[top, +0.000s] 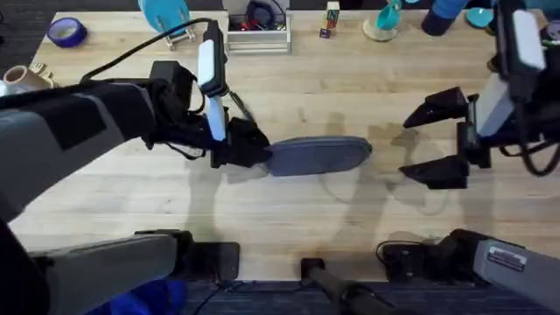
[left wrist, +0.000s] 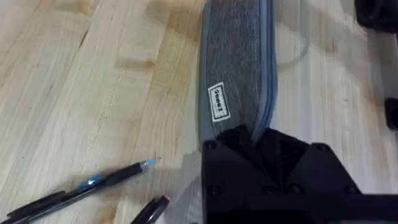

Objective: Unzip the bag, pick up the pens from the table one at a time and place them inside, then zip the bag closed.

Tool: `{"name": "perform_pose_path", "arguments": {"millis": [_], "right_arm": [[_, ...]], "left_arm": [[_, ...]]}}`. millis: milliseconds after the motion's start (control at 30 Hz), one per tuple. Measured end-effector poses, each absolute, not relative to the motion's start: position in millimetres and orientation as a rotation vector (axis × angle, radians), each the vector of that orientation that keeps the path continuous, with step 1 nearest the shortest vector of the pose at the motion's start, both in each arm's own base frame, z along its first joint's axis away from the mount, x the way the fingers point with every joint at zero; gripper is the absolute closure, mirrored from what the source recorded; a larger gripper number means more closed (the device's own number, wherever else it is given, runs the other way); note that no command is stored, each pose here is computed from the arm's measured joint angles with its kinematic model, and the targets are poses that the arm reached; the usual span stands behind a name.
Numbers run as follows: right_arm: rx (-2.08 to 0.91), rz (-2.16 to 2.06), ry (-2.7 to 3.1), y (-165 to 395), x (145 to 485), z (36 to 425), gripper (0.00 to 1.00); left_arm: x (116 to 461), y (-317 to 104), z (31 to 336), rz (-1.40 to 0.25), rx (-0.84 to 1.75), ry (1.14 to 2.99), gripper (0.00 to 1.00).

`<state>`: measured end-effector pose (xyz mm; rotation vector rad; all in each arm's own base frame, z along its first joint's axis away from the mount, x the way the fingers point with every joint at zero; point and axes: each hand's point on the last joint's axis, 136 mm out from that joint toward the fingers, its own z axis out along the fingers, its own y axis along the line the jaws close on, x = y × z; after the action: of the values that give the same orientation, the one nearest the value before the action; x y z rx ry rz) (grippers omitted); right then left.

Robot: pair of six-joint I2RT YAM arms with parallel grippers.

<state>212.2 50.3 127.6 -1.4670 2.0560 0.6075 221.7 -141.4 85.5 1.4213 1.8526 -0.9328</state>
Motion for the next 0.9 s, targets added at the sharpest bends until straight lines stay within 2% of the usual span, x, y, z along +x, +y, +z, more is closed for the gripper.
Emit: {"name": "perform_pose_path", "arguments": {"millis": [400, 900], "right_arm": [[-1.549, 0.544, 1.958, 79.0, 229.8, 99.9, 0.004], [-1.549, 0.622, 2.001, 85.1, 240.9, 69.7, 0.004]], "left_arm": [[221.7, -141.4, 85.5, -0.933, 1.421, 1.853, 0.958], [221.7, -141.4, 85.5, -0.933, 1.421, 1.853, 0.958]]}}
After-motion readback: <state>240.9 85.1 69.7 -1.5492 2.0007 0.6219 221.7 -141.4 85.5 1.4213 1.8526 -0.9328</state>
